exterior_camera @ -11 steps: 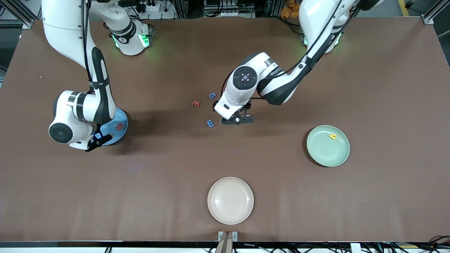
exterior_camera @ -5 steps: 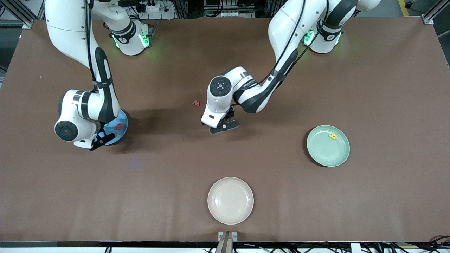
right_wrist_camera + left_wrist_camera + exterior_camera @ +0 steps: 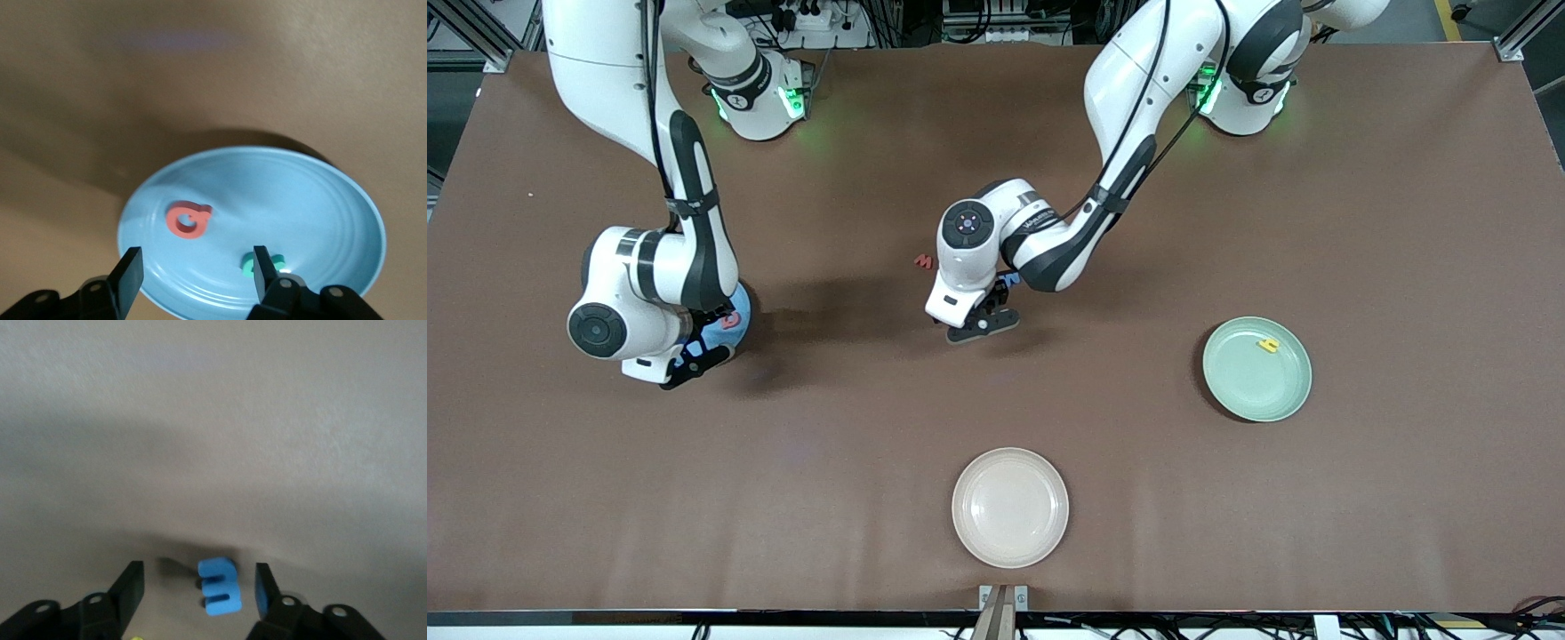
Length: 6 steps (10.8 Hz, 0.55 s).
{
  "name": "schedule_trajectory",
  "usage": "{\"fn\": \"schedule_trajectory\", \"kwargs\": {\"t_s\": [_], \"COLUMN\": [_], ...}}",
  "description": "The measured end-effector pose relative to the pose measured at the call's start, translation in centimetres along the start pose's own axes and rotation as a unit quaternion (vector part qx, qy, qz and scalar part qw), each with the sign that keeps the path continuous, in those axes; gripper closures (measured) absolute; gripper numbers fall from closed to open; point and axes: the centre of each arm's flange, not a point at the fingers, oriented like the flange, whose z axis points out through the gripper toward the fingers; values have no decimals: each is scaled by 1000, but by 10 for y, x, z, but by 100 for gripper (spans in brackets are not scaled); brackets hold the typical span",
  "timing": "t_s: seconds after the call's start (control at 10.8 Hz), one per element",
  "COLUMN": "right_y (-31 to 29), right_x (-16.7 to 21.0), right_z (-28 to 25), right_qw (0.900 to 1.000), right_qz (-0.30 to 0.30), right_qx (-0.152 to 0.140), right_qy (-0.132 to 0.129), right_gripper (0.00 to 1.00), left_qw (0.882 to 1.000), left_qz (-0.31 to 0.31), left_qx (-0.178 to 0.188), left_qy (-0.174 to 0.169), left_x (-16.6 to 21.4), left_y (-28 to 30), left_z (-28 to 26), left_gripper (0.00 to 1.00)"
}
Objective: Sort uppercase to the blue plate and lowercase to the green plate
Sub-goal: 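Grasp the blue letter m with the left gripper, then carry the blue m to the green plate while the right gripper returns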
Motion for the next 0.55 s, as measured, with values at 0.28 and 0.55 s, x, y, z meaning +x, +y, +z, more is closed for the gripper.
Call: {"fn": "schedule_trajectory", "kwargs": {"t_s": [0.28,0.55], "right_y": [-9,-16], "right_x": [5,8], "right_z": [-1,0], "right_qw": [1000,1000], "right_qz": [1,9], "right_qx": [4,24], "right_qy": [3,12], "right_gripper": [22,18], "left_qw": [1000,1000], "left_qz": [-3,-2], "left_qx": [3,7], "left_qy": [-2,0], "left_x": [-10,-11], "left_y": [4,5], "left_z": [8,13], "left_gripper": [33,50]}}
